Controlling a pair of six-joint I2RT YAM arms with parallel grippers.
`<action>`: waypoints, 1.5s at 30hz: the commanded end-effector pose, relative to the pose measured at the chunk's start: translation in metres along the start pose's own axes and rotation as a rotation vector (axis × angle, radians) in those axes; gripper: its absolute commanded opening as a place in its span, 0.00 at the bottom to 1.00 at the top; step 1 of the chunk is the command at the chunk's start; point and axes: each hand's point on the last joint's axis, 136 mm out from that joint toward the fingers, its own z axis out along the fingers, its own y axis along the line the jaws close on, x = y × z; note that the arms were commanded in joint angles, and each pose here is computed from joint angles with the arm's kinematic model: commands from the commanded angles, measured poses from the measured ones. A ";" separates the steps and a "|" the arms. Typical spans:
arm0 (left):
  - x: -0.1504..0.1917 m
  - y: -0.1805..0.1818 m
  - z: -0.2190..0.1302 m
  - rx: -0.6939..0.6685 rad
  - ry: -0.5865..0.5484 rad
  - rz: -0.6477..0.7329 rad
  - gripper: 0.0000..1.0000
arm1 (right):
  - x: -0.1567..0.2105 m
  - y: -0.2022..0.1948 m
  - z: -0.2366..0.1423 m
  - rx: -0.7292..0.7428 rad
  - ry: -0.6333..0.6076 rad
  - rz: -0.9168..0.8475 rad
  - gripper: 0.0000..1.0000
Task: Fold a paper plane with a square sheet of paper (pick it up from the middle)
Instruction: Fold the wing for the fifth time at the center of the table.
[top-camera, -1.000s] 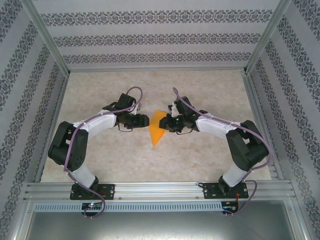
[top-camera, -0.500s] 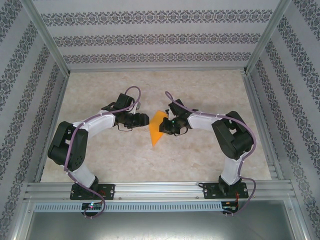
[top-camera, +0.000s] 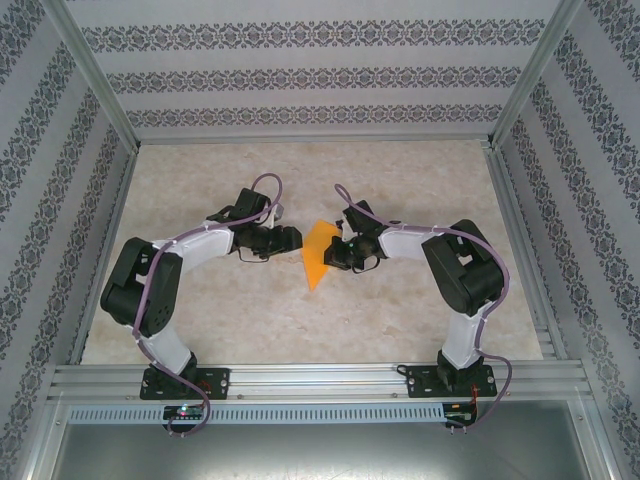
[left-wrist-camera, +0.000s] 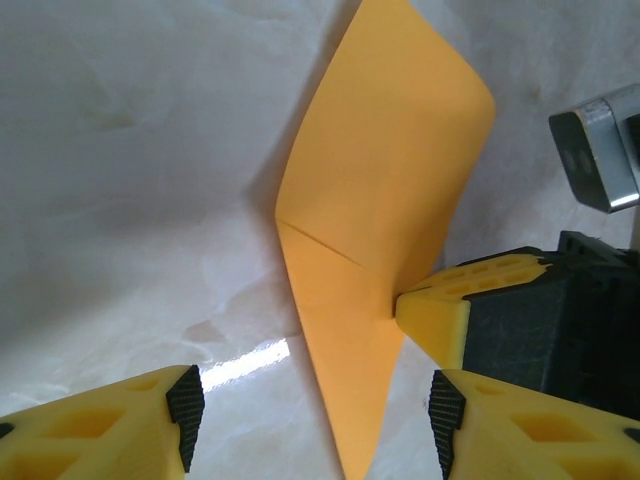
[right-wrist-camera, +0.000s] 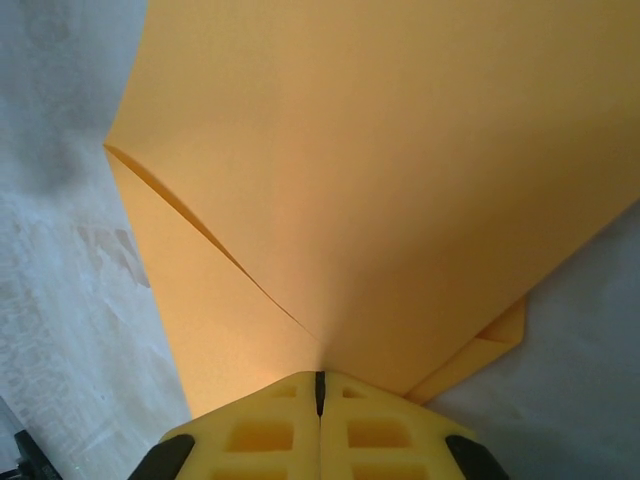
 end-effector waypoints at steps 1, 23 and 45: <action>-0.002 -0.009 0.012 0.069 -0.012 -0.050 0.64 | 0.011 -0.030 0.009 0.060 0.018 0.034 0.05; -0.003 -0.007 0.052 0.018 -0.037 -0.113 0.45 | 0.016 -0.045 0.005 0.032 0.007 0.059 0.00; -0.003 -0.026 0.048 0.048 -0.011 -0.028 0.19 | 0.014 -0.048 0.003 0.041 0.001 0.058 0.00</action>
